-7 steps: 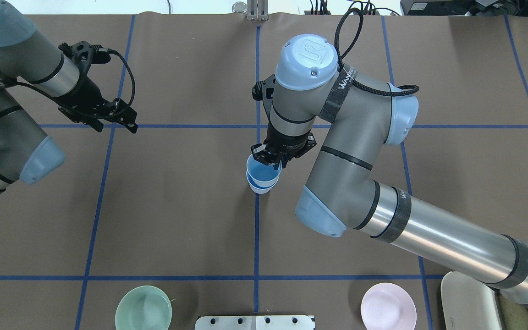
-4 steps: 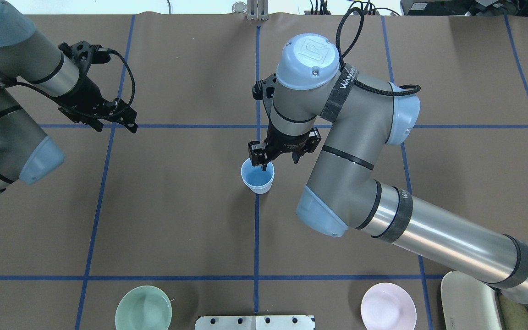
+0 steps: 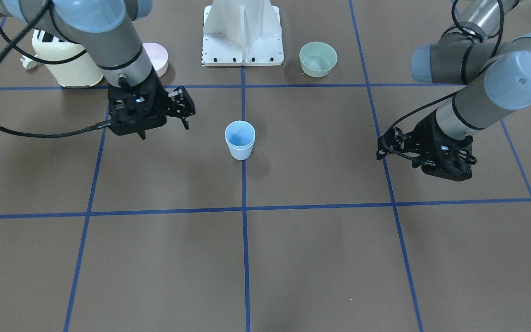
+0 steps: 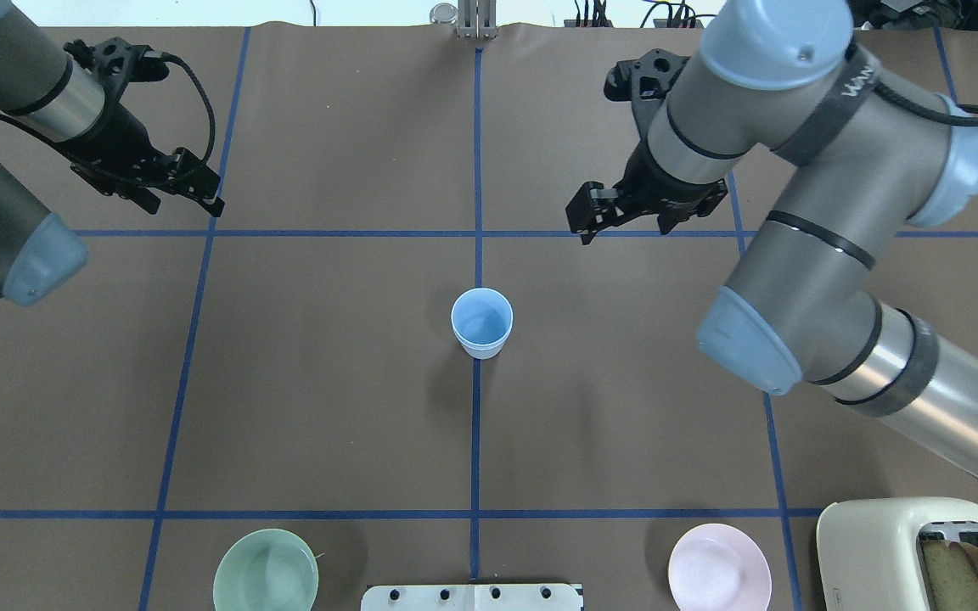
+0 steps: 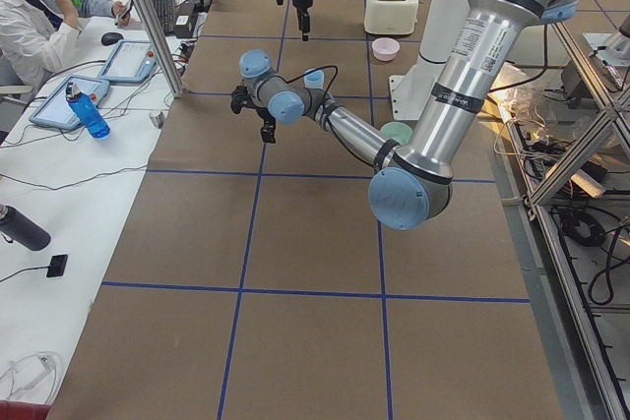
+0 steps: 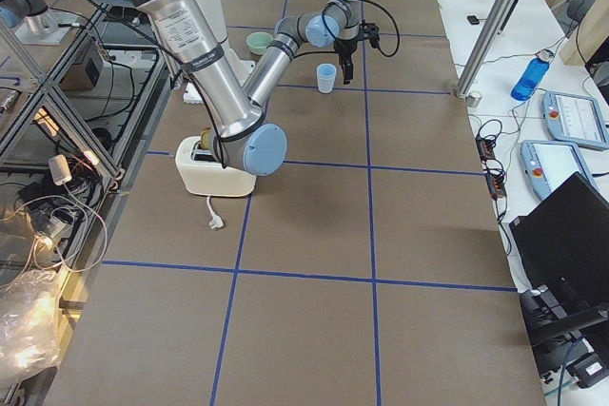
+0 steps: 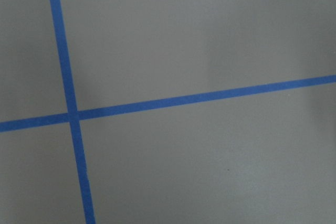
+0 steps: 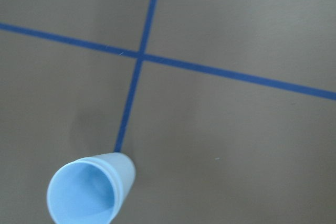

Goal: Stack blue cups with both arms

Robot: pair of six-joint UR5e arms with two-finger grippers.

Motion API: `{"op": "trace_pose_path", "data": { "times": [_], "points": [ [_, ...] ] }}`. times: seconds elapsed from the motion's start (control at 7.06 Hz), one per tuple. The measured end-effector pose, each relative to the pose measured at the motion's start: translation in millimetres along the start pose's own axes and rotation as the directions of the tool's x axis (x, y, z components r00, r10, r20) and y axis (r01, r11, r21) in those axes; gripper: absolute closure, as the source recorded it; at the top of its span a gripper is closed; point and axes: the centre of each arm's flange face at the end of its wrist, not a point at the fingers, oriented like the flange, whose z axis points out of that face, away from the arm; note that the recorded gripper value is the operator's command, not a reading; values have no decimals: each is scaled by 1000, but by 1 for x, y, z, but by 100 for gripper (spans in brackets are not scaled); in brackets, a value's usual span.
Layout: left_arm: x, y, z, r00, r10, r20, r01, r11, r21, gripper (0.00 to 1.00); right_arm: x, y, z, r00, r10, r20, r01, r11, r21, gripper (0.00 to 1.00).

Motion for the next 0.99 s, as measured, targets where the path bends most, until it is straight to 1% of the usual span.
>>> {"op": "trace_pose_path", "data": {
  "times": [0.14,0.28,0.42,0.57,0.71,0.85,0.99],
  "points": [
    [-22,-8,-20,999,30,26,-30,1000,8,2,39,-8,-14,998,48,-37,-46,998,48,0],
    [-51,-15,-42,997,58,59,-59,998,8,2,77,-16,-23,993,100,-65,-95,993,70,0],
    [-86,-15,-61,993,83,90,-83,997,4,1,119,-25,-33,984,154,-84,-148,986,77,0],
    [-123,-9,-75,988,101,115,-102,995,2,1,161,-30,-42,975,200,-96,-194,978,72,0],
    [-163,0,-84,984,115,135,-115,993,-4,1,213,-34,-52,968,228,-105,-223,973,58,0],
    [-203,11,-92,980,129,150,-129,992,-11,1,273,-31,-63,967,227,-112,-224,974,36,0],
    [-240,20,-104,978,135,162,-135,991,-11,1,338,-18,-70,968,217,-126,-217,976,13,0]
  ]
}}
